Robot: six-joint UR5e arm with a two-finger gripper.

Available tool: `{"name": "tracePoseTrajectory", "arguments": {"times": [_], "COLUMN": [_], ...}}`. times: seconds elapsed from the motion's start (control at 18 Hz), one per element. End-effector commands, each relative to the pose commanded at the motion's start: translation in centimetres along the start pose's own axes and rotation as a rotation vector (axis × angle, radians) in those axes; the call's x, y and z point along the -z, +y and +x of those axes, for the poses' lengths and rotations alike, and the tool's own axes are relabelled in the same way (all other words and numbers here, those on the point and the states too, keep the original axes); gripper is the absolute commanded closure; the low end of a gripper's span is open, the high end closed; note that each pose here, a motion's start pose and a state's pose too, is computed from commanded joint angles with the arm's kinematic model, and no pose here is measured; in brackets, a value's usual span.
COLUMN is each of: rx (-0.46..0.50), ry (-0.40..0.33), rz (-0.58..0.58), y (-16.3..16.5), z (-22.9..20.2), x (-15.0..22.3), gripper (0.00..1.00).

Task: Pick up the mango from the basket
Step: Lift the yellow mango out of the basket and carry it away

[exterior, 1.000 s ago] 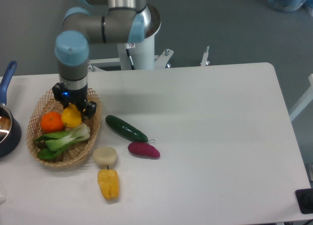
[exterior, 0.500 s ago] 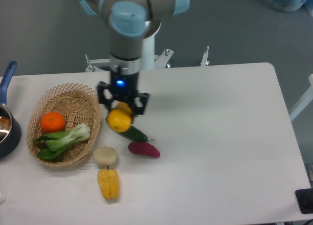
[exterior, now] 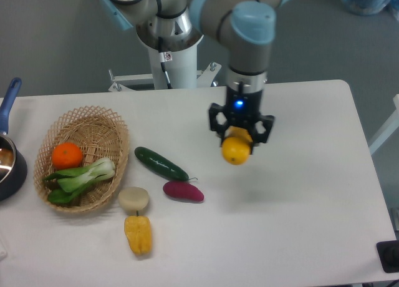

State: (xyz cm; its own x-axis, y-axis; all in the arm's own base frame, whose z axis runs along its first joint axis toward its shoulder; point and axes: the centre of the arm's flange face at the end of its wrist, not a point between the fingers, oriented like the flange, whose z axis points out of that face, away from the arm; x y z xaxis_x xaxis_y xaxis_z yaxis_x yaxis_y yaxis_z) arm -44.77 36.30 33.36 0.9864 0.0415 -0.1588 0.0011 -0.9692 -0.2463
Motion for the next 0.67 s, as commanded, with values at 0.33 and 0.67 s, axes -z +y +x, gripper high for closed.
{"name": "tracePoseTrajectory", "arguments": {"times": [0.33, 0.67], "rx": [-0.232, -0.33], "ry": [-0.006, 0.017], "rz": [-0.153, -0.161], "y": [-0.3, 0.0], "z": [-4.3, -3.6], "x": [-4.3, -4.8], "gripper": [0.83, 0.83]}}
